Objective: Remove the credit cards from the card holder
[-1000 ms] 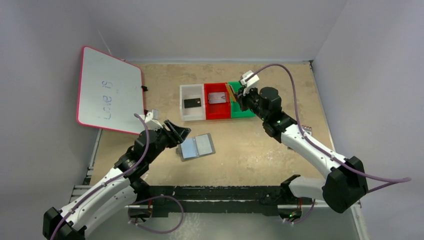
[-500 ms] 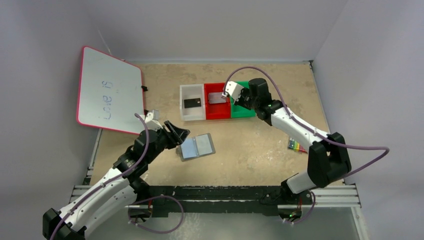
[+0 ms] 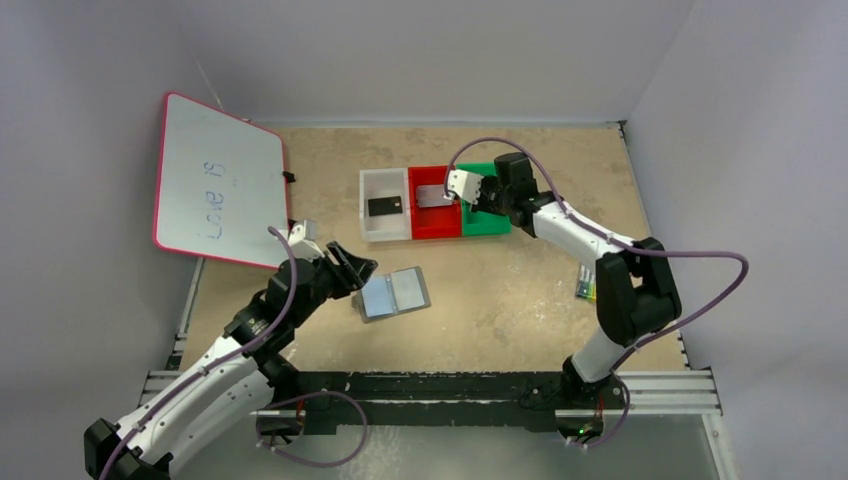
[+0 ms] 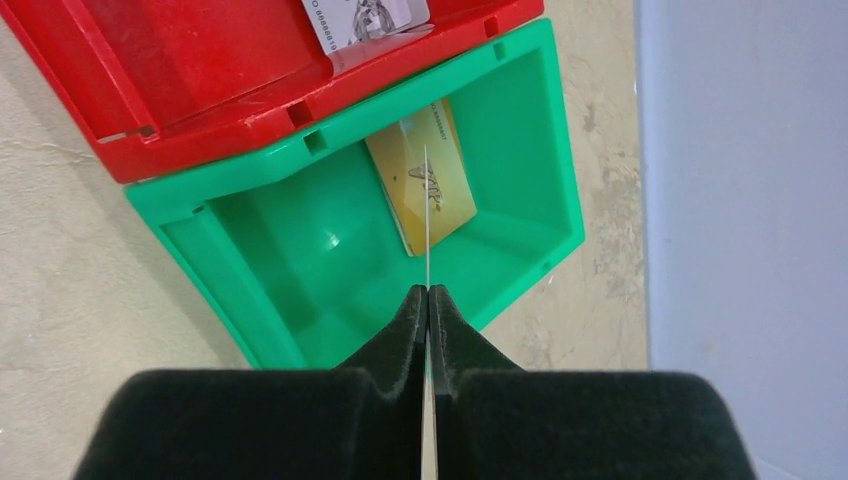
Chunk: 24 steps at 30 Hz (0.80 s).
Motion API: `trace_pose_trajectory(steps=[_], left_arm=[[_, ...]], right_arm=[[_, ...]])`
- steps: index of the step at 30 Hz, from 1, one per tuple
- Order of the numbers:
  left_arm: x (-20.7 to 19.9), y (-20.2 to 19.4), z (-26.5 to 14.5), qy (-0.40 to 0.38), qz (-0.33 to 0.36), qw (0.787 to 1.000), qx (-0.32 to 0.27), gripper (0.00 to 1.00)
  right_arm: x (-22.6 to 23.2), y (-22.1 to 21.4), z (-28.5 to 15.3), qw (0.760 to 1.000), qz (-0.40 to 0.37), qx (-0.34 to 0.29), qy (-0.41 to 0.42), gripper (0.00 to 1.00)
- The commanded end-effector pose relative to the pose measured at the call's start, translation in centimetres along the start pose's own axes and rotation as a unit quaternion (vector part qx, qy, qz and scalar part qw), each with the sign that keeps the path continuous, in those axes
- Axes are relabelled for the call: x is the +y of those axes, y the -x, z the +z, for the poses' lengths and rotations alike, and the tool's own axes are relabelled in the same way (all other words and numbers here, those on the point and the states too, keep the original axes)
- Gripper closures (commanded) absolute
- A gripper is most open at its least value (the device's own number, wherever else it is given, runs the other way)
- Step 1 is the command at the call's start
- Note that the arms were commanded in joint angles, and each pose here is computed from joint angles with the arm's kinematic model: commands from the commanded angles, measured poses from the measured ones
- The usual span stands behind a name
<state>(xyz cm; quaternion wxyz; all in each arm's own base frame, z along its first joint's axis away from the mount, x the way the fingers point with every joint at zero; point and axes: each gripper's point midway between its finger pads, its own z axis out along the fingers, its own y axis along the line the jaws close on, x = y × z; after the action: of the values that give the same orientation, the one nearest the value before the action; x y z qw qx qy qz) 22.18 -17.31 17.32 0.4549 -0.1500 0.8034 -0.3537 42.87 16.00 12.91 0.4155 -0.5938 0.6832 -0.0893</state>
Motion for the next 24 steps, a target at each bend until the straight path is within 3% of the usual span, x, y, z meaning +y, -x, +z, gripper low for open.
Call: trace_pose_trajectory(steps=[1, 24], left_arm=[[-1.9, 2.3, -0.7, -0.019, 0.004, 0.999, -0.033, 0.48], [-1.6, 3.9, -1.6, 0.011, 0.033, 0.998, -0.049, 0.48]], right_arm=[[-3.0, 1.9, 0.4, 0.998, -0.042, -0.035, -0.027, 1.0], [-4.6, -0.6, 7.2, 0.993, -0.112, -0.031, -0.022, 1.0]])
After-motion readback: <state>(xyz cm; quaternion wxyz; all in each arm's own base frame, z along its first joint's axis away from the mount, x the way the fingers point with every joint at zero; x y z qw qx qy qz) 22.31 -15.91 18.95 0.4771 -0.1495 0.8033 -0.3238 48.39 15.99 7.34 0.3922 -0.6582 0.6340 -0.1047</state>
